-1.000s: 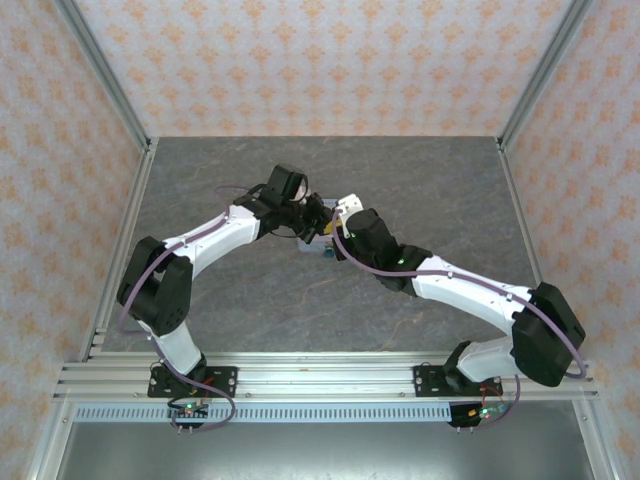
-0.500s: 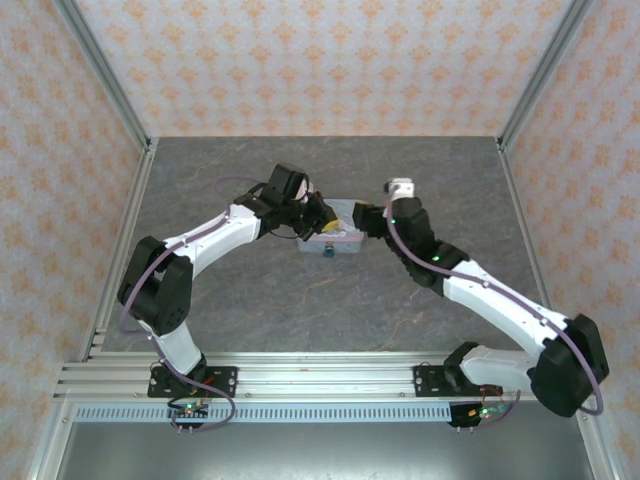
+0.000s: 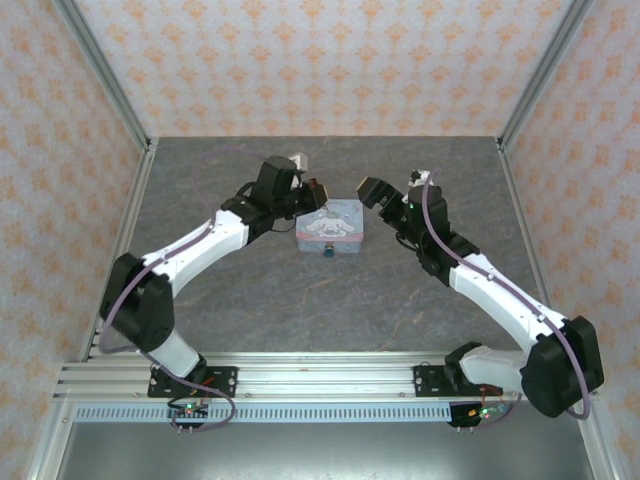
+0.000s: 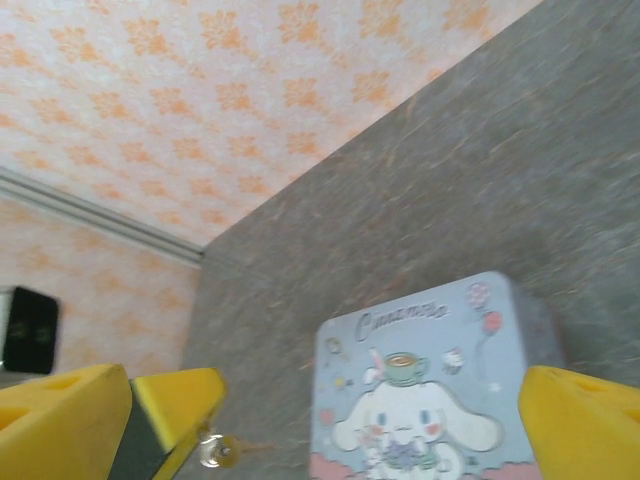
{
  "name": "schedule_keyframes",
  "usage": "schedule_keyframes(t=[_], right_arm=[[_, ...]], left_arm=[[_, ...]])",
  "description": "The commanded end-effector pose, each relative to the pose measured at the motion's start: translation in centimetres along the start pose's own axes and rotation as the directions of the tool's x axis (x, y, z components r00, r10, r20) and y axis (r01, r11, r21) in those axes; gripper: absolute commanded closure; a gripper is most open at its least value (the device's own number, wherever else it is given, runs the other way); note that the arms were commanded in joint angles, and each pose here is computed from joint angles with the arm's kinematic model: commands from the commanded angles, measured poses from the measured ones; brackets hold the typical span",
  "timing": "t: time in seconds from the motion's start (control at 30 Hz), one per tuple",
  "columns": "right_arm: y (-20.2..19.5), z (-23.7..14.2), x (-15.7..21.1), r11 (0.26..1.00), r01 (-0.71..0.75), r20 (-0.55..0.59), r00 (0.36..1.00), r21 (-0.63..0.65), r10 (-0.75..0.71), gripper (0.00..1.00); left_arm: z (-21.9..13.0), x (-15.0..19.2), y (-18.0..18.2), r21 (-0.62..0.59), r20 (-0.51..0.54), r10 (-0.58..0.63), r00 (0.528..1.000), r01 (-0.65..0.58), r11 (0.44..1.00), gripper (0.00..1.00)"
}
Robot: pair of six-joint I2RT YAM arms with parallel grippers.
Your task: Unlock a padlock with a key
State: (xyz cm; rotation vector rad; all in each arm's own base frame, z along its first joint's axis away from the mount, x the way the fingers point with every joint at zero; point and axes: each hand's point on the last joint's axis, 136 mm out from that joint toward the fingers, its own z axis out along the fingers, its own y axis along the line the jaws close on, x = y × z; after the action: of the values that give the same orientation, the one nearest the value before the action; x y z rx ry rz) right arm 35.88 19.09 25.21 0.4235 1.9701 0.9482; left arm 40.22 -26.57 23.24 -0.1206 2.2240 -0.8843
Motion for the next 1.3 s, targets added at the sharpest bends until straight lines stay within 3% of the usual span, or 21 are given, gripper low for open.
schedule_keyframes(t=[0.0,0.27,0.43,0.67,0.83,1.0,1.27], right_arm=[[2.2,1.1,0.8,0.986,-0.114,-0.067,0.992,-0.124,0.106,0.01],[4.0,3.6,1.4,0.934,-0.273,-0.142,0.959,-0.229,0.245,0.01],[4.9,5.3,1.9,0.892,-0.361,-0.203,0.927,-0.27,0.314,0.12],[6.7,6.0,3.6,0.876,-0.373,-0.269,0.916,-0.306,0.296,0.22],[8.1,6.0,7.4,0.885,-0.354,-0.357,0.903,-0.303,0.24,0.26],[5.9,5.6,11.8,0.9,-0.366,-0.437,0.868,-0.238,0.237,0.33],[2.9,3.2,12.0,0.914,-0.356,-0.402,0.879,-0.195,0.256,0.36]], left_arm=[[-3.1,-3.3,-0.8,-0.11,0.153,0.222,0.963,-0.207,0.972,1.0],[-4.1,-4.3,-1.0,-0.148,0.199,0.303,0.932,-0.277,0.949,1.0],[-3.4,-4.5,-2.0,-0.099,0.203,0.278,0.939,-0.263,0.96,1.0],[-2.5,-4.8,-2.7,-0.07,0.205,0.253,0.946,-0.244,0.967,1.0],[-1.8,-5.2,-2.8,-0.065,0.209,0.231,0.95,-0.222,0.973,1.0],[-2.0,-6.0,-3.3,-0.052,0.232,0.202,0.952,-0.195,0.979,1.0],[-2.5,-6.9,-3.7,-0.025,0.251,0.169,0.953,-0.168,0.985,1.0]])
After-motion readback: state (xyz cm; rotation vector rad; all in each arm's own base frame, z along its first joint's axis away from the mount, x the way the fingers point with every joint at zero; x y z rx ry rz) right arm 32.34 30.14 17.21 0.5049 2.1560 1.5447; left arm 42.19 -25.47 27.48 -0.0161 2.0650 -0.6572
